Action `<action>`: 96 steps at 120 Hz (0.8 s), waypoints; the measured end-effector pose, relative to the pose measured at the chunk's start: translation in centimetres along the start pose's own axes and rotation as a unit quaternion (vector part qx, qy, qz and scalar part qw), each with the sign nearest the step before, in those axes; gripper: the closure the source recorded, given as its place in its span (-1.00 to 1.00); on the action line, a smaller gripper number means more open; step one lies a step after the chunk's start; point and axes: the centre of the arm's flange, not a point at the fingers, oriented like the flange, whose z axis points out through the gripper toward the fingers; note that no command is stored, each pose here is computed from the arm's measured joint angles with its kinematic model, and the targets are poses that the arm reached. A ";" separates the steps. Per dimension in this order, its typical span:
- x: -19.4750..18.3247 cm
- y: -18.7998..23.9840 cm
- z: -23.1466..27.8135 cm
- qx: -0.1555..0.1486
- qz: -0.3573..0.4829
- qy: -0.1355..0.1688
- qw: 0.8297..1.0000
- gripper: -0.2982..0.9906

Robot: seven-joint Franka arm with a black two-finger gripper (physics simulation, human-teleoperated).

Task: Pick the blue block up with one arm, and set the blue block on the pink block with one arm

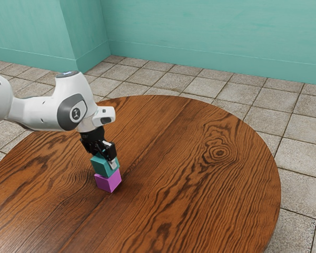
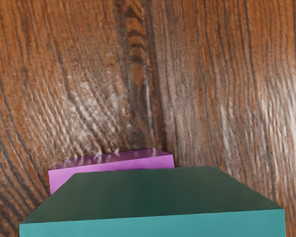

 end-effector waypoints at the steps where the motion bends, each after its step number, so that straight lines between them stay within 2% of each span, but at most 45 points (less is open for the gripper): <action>1: 0.0 0.0 0.0 0.000 0.000 0.000 1.000 0.00; 25: -0.4 -0.5 -0.3 0.000 0.001 -0.001 1.000 -0.01; 48: -0.5 -0.6 -0.4 -0.005 0.009 -0.002 1.000 -0.28; 65: -0.5 -0.6 -0.5 -0.006 0.016 0.000 1.000 -0.41; 82: -0.7 -0.2 -4.3 -0.002 0.025 0.025 0.999 -0.47; 96: -1.3 0.6 -10.1 0.014 0.038 0.059 0.997 -0.50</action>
